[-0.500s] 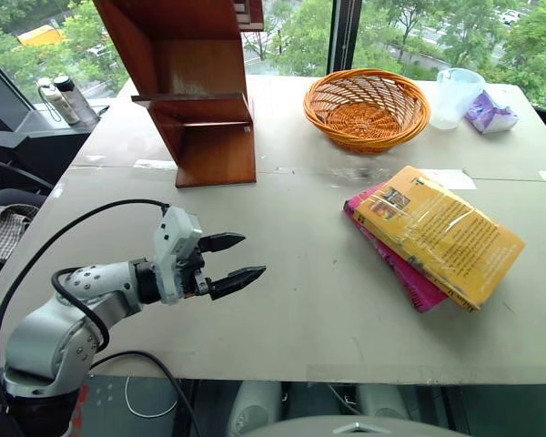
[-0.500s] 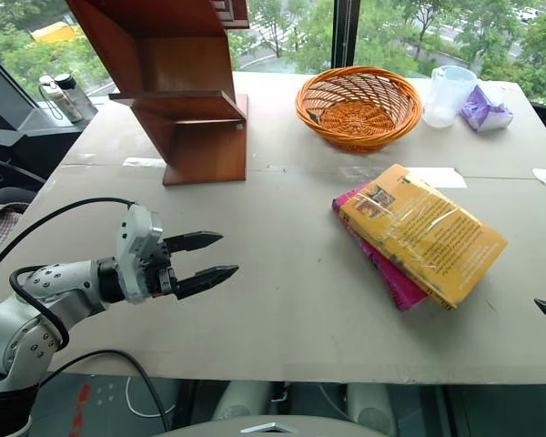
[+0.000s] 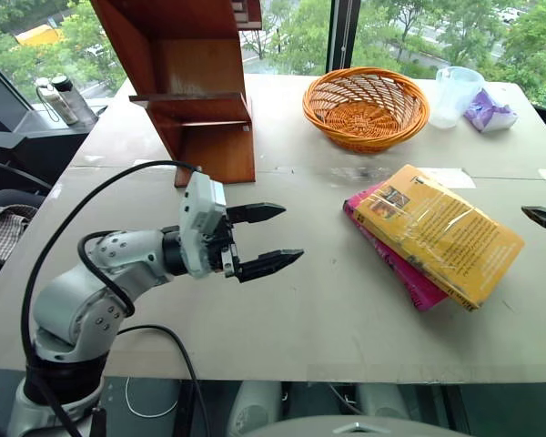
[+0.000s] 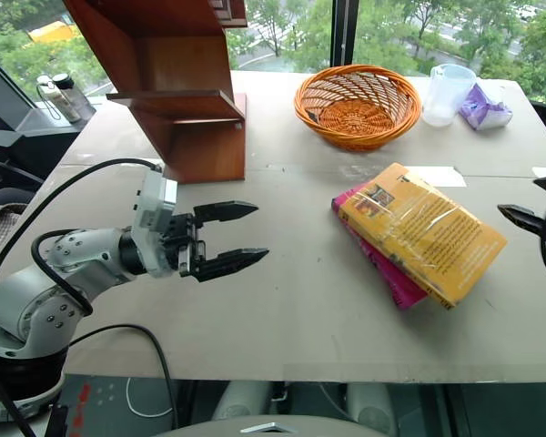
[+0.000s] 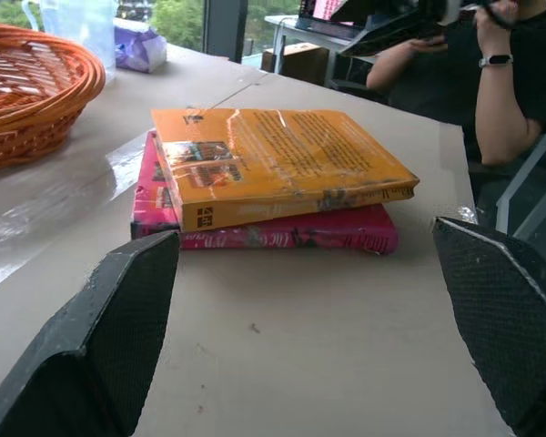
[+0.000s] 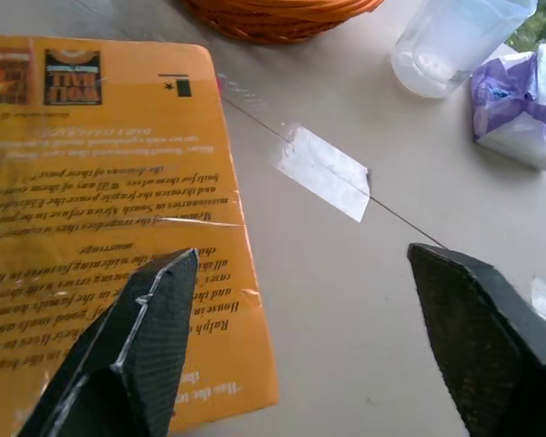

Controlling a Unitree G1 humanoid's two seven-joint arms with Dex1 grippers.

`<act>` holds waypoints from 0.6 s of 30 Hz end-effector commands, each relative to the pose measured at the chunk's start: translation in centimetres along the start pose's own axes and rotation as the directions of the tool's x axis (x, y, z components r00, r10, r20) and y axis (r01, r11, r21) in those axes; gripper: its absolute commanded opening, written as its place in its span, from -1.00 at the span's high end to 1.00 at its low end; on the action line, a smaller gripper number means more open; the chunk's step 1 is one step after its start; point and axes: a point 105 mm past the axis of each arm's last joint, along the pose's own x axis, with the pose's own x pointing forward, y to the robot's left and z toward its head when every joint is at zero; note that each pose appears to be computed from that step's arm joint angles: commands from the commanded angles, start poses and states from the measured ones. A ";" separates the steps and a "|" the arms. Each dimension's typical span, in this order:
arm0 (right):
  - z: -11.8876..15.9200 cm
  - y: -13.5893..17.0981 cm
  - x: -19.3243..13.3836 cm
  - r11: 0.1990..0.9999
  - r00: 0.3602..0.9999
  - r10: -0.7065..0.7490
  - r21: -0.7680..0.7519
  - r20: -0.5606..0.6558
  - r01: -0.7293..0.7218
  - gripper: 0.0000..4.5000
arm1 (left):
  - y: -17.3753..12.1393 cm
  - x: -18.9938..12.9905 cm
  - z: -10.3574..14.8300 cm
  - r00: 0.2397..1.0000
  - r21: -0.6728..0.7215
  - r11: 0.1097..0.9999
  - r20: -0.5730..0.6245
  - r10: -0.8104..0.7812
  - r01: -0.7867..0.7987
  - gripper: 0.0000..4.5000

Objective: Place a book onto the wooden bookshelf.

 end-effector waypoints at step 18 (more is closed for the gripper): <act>-1.7 4.3 8.0 0.906 0.853 0.417 0.066 -0.313 -0.419 0.99 | -1.7 1.2 -0.3 0.999 0.043 0.999 0.049 -0.016 0.014 -1.00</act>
